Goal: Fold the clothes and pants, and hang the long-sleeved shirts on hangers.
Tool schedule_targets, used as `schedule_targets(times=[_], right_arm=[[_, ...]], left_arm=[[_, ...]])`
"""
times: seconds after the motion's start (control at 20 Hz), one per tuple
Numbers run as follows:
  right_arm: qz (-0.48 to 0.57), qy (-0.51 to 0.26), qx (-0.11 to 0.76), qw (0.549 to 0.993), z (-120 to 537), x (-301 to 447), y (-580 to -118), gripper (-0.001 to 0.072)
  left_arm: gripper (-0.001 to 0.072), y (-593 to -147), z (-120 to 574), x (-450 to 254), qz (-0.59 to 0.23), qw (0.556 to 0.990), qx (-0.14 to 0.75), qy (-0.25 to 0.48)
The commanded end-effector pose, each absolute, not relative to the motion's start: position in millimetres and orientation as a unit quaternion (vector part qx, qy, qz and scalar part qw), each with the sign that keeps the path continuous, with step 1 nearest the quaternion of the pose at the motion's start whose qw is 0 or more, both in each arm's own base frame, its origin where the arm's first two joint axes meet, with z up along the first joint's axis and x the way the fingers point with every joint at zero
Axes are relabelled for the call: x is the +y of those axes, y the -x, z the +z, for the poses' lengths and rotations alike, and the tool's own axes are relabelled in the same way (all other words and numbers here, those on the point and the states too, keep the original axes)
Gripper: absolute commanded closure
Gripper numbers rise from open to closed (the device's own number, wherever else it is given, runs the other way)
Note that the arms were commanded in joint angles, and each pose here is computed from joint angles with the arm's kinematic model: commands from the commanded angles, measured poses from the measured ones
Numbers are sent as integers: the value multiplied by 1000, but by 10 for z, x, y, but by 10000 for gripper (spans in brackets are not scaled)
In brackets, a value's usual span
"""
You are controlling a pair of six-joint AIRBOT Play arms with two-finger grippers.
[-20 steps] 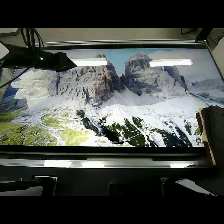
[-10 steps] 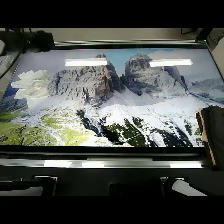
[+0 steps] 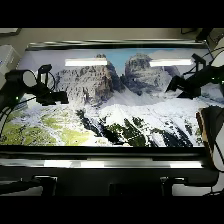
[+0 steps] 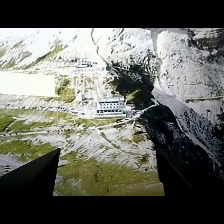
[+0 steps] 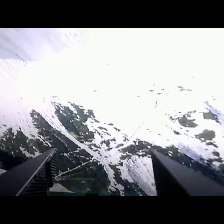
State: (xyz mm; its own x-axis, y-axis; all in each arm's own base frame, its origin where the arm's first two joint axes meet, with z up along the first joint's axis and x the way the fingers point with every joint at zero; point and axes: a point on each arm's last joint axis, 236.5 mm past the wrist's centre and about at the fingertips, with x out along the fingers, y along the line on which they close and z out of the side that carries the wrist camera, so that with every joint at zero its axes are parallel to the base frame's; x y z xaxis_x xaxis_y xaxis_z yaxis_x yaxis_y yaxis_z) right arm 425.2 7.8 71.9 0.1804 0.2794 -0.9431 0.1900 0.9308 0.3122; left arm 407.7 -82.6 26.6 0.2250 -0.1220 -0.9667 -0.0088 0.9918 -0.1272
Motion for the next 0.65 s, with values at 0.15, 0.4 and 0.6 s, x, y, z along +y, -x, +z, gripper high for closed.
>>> schedule_targets(times=[0.15,0.4,0.6], right_arm=[[23,-171,679,714,591,144,-4065,39],[23,-171,678,714,591,145,-4066,39],[23,-171,678,714,591,145,-4066,39]], left_arm=[[-1,-3950,102,-818,-34,770,634,59],[0,-3951,102,-818,-34,770,634,60],[-1,-3951,102,-818,-34,770,634,60]])
